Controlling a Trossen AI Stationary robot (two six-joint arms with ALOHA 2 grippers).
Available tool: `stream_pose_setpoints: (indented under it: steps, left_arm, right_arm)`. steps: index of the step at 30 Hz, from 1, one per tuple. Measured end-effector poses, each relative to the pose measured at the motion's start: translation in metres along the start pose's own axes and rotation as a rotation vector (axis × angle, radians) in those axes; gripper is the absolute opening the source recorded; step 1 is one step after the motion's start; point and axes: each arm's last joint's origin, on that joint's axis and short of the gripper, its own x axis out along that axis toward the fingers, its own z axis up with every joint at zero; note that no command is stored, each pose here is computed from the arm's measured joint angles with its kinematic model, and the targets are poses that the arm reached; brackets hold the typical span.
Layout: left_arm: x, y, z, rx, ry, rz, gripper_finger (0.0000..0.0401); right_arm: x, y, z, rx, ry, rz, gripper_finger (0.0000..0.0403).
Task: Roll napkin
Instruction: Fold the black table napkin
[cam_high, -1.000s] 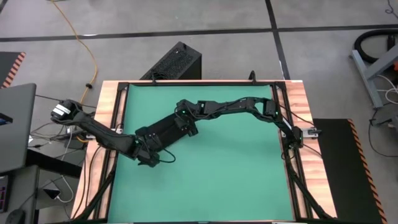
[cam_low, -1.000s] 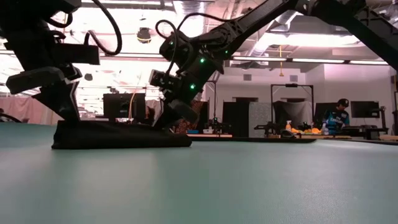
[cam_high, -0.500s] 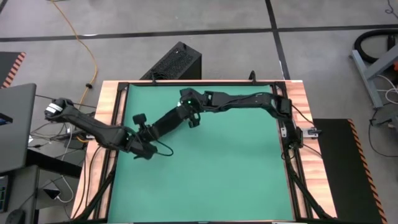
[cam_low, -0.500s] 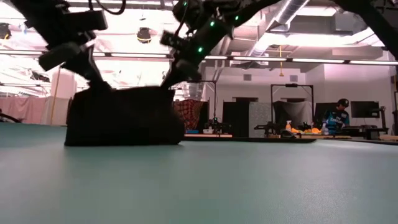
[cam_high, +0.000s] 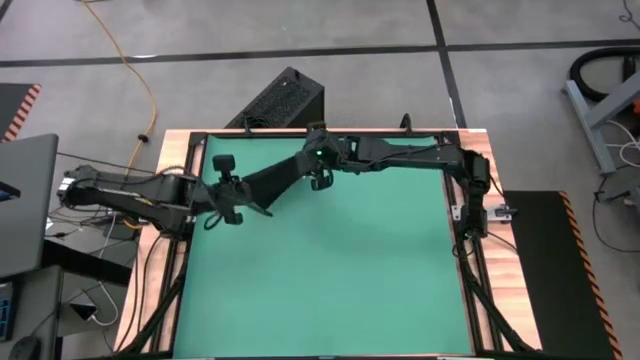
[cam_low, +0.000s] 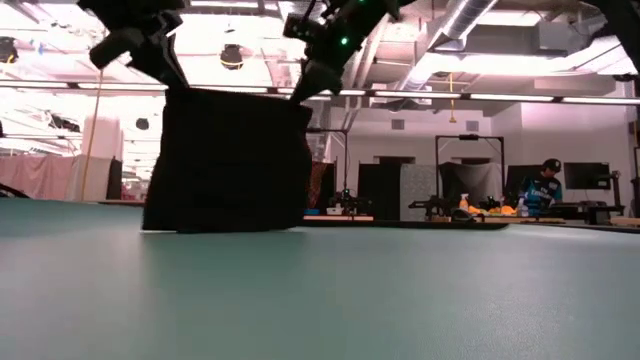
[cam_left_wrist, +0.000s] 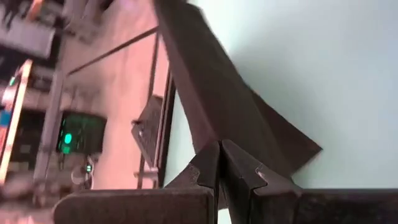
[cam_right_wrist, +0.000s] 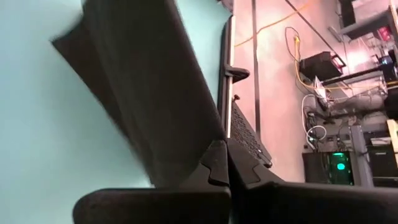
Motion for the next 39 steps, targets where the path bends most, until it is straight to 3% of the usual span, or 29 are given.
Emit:
stream_pose_setpoints:
  steps: [8, 14, 22, 28, 33, 39]
  left_arm:
    - [-0.015, 0.044, 0.007, 0.117, -0.078, -0.019, 0.0000]
    - [-0.010, 0.066, 0.004, 0.208, -0.071, -0.024, 0.0000]
    - [0.030, 0.084, -0.007, 0.422, 0.078, -0.067, 0.0000]
    - [0.081, 0.114, -0.012, 0.548, 0.172, 0.039, 0.0000]
    - [0.105, 0.127, -0.014, 0.446, 0.156, 0.101, 0.0000]
    - [0.110, 0.119, -0.015, 0.155, 0.014, -0.073, 0.0000]
  right_arm:
    - [-0.030, -0.014, 0.000, 0.053, -0.012, -0.014, 0.0001]
    - [-0.032, -0.016, -0.005, 0.052, 0.025, 0.002, 0.0001]
    - [-0.026, -0.034, -0.021, 0.115, 0.070, -0.035, 0.0001]
    - [-0.019, -0.055, -0.039, 0.234, 0.109, -0.088, 0.0001]
    - [-0.018, -0.059, -0.043, 0.250, 0.116, -0.098, 0.0001]
    - [-0.021, -0.049, -0.039, 0.213, 0.149, -0.072, 0.0001]
